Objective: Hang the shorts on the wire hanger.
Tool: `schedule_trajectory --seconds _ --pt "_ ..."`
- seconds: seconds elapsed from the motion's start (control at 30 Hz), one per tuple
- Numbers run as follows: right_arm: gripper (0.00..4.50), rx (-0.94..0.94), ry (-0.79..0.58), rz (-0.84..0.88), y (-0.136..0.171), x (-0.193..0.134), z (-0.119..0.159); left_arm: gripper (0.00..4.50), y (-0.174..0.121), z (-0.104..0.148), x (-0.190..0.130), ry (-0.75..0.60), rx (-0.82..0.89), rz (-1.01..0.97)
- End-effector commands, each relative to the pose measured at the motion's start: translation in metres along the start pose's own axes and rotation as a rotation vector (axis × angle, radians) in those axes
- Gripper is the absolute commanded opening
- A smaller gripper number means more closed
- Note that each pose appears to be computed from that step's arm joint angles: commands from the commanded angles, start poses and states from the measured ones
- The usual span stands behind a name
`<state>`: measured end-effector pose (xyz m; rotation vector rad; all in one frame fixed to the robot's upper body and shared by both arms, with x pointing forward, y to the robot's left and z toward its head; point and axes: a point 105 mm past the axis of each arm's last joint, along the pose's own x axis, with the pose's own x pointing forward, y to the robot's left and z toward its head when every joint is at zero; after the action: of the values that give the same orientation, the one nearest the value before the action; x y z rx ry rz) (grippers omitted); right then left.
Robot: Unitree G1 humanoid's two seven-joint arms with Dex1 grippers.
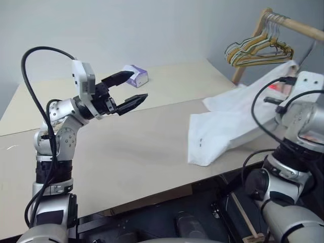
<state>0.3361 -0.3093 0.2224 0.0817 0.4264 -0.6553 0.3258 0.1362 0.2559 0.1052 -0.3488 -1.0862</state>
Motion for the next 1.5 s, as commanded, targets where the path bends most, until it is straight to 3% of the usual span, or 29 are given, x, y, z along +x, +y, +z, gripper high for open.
schedule_trajectory --seconds 0.03,0.47,0.7,1.03,1.5 --pt "0.0 0.053 -0.028 -0.122 -0.014 -0.004 0.019 4.46 -0.008 0.008 0.005 -0.014 0.023 -0.042" --pt "0.0 0.19 -0.085 -0.201 -0.046 0.017 0.063 4.46 -0.009 0.008 0.009 -0.009 0.034 -0.066" --pt "0.0 0.334 -0.043 -0.198 -0.066 0.033 0.078 4.46 -0.012 0.005 0.01 0.002 0.037 -0.073" --pt "0.0 0.503 0.082 -0.108 -0.065 0.056 0.072 4.46 -0.015 0.009 0.009 -0.018 0.038 -0.079" --pt "0.0 0.49 0.13 -0.147 -0.07 0.069 0.058 4.46 -0.017 0.007 0.008 -0.017 0.036 -0.073"
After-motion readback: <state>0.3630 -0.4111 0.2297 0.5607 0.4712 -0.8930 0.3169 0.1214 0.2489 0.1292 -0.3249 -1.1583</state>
